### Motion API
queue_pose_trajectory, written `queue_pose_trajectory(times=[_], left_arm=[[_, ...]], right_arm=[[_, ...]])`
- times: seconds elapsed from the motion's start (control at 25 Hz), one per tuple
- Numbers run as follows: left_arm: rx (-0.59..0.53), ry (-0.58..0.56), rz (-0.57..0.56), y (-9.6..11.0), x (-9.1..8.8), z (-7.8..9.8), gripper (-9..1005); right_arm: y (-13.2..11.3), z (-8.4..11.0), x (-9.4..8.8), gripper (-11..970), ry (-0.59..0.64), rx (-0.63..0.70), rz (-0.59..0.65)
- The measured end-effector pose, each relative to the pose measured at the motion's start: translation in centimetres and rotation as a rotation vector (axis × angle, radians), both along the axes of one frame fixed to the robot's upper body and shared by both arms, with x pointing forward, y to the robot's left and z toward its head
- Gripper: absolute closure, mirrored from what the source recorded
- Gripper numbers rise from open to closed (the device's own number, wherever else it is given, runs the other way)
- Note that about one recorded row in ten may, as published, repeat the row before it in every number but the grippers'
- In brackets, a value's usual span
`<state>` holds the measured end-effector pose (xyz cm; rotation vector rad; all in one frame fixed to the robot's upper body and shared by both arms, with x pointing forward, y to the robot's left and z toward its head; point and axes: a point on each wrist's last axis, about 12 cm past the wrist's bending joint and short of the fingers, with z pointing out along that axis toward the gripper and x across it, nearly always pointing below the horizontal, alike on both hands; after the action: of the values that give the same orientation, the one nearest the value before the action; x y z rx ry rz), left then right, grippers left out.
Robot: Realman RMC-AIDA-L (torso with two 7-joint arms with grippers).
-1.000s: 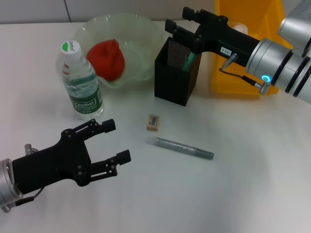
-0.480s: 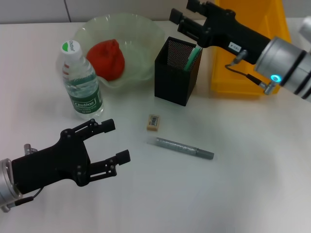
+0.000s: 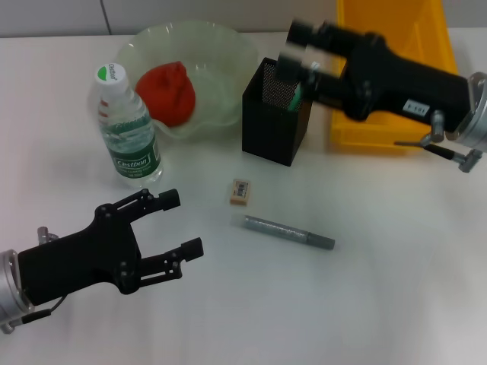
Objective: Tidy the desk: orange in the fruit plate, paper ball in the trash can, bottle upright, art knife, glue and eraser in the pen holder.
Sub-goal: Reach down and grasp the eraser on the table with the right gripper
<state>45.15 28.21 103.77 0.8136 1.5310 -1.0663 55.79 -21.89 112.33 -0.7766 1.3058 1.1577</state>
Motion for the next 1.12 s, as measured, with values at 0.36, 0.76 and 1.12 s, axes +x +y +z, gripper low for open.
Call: queue_pose_trajectory(times=[0.36, 0.76, 1.12], left_arm=[[0.009, 0.004, 0.014, 0.5, -0.2, -0.1, 155], [0.014, 0.003, 0.018, 0.6, -0.3, -0.1, 155], [0.013, -0.005, 0.017, 0.5, -0.3, -0.2, 155]], right_arm=[[0.9, 0.8, 1.5, 332, 0.188, -0.380, 0.159], [4.0, 0.6, 4.4, 332, 0.293, -0.733, 0.174], [7.2, -0.7, 4.8, 333, 0.259, -0.930, 0.187]])
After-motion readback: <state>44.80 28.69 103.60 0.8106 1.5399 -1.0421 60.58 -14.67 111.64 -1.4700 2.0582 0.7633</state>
